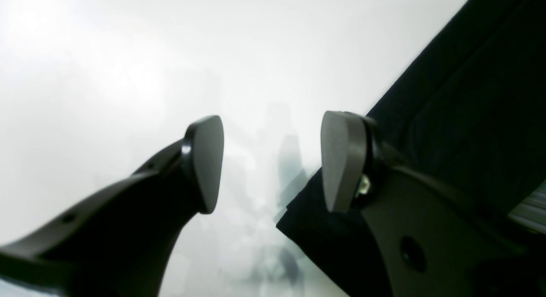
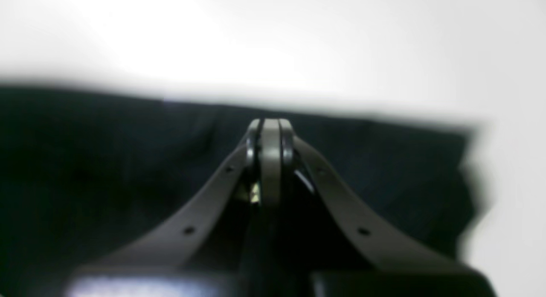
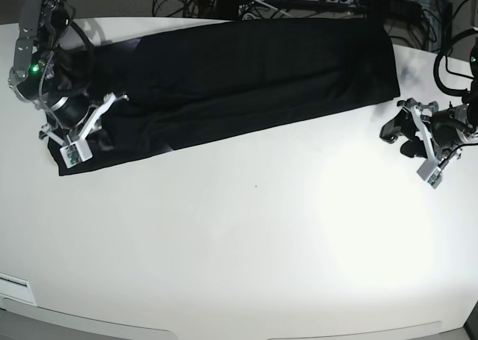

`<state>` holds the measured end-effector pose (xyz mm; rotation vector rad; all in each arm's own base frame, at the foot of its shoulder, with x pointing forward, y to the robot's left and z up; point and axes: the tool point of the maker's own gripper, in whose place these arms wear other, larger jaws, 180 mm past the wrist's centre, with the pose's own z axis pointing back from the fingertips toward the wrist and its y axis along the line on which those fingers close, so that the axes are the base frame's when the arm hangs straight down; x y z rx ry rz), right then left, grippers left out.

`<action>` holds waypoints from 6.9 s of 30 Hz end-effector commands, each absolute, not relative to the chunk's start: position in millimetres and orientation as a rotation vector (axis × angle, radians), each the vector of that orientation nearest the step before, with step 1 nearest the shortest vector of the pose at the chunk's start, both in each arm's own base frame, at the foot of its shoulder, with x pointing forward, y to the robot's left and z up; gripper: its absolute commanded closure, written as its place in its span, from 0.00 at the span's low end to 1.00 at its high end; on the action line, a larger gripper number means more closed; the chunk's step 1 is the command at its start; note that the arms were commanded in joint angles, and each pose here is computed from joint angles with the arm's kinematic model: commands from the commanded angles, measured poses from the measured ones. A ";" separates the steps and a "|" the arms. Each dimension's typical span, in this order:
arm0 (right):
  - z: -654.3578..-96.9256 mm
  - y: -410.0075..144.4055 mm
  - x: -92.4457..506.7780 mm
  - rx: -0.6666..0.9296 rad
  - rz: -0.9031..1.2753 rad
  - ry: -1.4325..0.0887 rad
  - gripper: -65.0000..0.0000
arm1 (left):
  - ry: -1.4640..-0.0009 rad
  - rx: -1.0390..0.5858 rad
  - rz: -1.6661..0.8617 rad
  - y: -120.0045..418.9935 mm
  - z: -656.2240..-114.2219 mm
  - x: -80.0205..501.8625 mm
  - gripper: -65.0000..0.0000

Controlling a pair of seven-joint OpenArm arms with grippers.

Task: Fold the T-shirt properly
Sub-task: 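Grasp the strip end near the right gripper and fold it inward, then grasp the strip end near the left gripper and fold it inward, then grasp the strip end with the left gripper and fold it toward the middle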

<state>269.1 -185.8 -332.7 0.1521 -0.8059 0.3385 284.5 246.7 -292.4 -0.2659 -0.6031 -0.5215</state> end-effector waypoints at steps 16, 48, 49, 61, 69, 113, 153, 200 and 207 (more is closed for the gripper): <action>-444.3 -212.9 236.7 -0.014 0.355 -0.475 1.00 | -0.654 -0.251 -0.531 250.3 -275.6 294.2 0.43; -312.4 -339.2 343.0 -0.632 -0.225 -0.673 0.69 | -0.658 -0.232 -0.110 264.9 -320.9 282.1 0.43; -312.1 -337.4 344.0 -0.625 -0.214 -0.676 0.69 | -0.670 -0.271 -0.061 262.8 -322.6 277.6 0.43; -297.2 -328.6 360.7 -0.606 -0.115 -0.745 0.67 | -0.633 -0.738 0.116 192.2 -343.6 199.9 0.43; -296.3 -327.9 361.7 -0.612 -0.086 -0.742 0.67 | -0.566 -0.852 0.154 130.5 -365.4 189.4 0.43; -349.5 -206.5 279.8 -0.044 0.352 -0.723 1.00 | -0.833 -0.432 -0.140 234.3 -294.4 291.5 1.00; -432.2 -211.4 220.4 0.013 0.298 -0.448 1.00 | -0.923 -1.038 -0.410 -2.3 -287.1 266.8 1.00; -416.9 -206.6 228.7 0.005 0.308 -0.476 0.85 | -0.921 -0.795 -0.311 5.3 -309.2 302.2 1.00; -346.1 -195.5 262.5 -0.099 0.386 -0.697 0.82 | -0.801 -0.665 -0.307 36.2 -360.3 293.9 1.00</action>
